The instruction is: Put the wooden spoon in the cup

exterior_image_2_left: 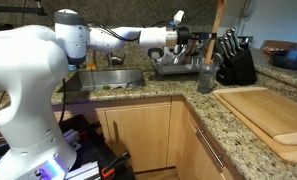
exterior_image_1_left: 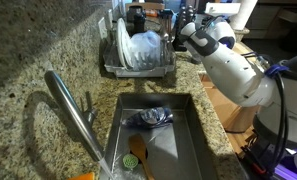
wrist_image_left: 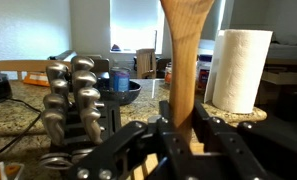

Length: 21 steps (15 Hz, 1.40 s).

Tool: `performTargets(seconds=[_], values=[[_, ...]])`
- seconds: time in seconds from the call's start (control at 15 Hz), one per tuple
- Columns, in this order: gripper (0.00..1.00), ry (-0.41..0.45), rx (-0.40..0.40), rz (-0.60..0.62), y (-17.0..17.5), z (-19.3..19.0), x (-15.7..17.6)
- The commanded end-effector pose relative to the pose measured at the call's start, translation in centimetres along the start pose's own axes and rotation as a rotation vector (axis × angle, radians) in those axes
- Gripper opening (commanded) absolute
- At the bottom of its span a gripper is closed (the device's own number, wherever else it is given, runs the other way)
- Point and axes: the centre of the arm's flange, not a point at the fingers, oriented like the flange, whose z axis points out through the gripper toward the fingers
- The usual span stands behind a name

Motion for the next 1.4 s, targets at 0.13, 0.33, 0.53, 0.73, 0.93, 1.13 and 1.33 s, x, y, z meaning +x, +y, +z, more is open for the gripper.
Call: performTargets(seconds=[0.13, 0.33, 0.53, 0.73, 0.93, 1.13, 1.33], values=[[0.06, -0.033, 0.003, -0.015, 0.3, 0.4, -0.2], [0.06, -0.050, 0.002, -0.105, 1.1, 2.8, 0.3], [0.25, -0.029, -0.001, -0.104, 0.0, 2.1, -1.3], [0.06, -0.030, 0.004, -0.116, -0.2, 2.9, -1.4], [0.06, -0.073, -0.014, -0.126, 0.9, 3.4, -1.9], [0.25, -0.052, -0.020, -0.122, 0.9, 2.8, -2.5], [0.25, -0.054, -0.028, -0.119, 1.3, 3.0, -2.6]])
